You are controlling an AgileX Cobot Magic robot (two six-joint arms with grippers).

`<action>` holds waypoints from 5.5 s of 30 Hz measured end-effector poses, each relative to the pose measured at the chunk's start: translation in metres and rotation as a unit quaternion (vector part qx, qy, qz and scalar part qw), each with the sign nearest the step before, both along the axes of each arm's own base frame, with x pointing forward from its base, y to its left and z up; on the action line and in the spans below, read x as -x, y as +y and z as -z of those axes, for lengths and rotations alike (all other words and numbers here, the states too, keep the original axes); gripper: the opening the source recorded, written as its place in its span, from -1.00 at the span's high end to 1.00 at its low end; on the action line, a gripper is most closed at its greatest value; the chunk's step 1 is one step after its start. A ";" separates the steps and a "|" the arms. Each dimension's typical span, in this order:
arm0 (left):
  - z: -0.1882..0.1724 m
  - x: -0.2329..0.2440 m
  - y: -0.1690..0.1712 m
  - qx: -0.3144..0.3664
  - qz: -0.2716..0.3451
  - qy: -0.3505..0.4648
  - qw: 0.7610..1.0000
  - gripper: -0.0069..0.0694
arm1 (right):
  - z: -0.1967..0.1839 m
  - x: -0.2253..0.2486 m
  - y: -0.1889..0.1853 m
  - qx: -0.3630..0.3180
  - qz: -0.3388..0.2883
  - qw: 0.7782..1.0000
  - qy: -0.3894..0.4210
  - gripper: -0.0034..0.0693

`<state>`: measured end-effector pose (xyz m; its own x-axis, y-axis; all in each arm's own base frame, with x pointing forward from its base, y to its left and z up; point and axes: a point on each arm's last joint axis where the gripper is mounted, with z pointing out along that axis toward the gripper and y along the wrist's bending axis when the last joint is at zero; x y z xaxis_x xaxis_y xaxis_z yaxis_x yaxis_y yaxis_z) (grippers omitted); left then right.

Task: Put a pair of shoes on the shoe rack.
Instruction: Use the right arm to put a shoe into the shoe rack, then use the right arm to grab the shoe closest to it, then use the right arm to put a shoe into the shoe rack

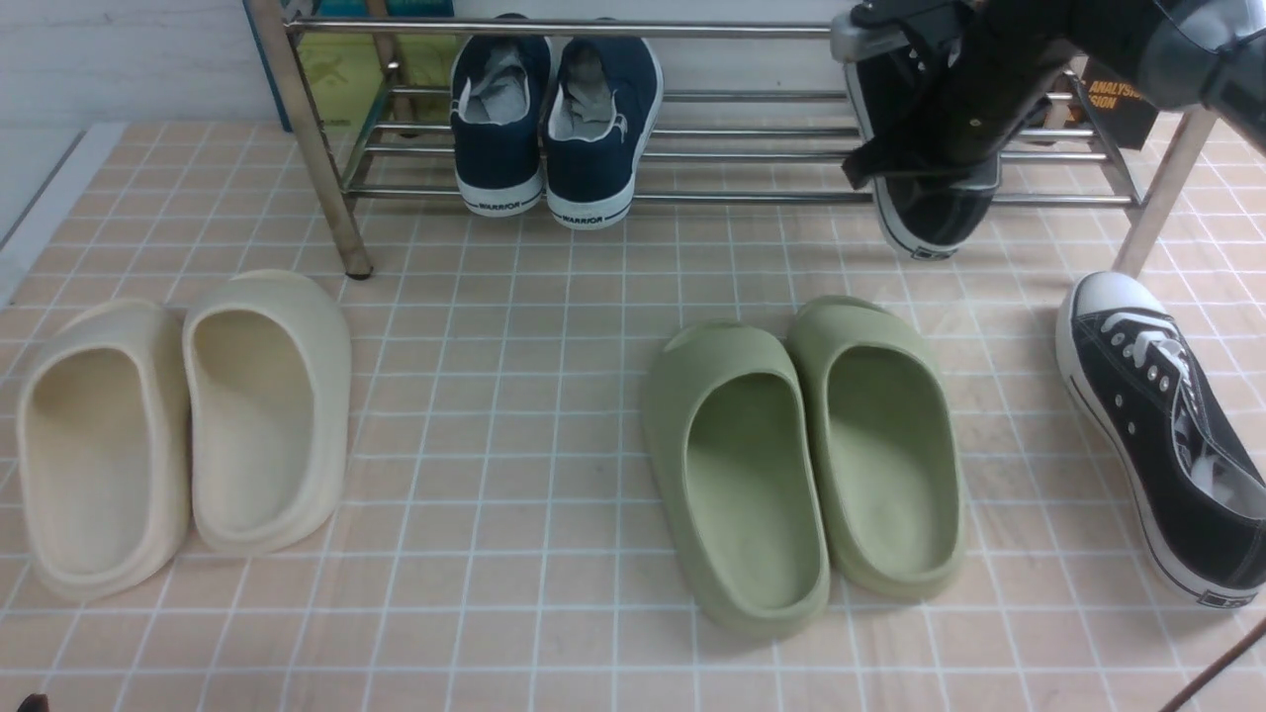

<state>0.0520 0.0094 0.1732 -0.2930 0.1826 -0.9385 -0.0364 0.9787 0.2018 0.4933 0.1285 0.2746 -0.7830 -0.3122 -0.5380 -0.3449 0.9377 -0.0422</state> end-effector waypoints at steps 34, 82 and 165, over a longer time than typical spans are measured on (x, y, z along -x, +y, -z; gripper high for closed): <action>0.000 0.000 0.000 -0.001 0.000 0.000 1.000 0.20 | 0.032 0.039 -0.013 0.047 -0.007 0.993 0.106 0.95; 0.000 0.000 0.000 -0.001 0.000 0.000 1.000 0.20 | 0.017 0.214 -0.077 0.109 0.077 0.982 0.135 -0.04; 0.000 0.000 0.000 -0.002 0.000 0.000 1.000 0.20 | -0.026 0.005 -0.066 0.068 0.007 0.997 -0.046 -0.28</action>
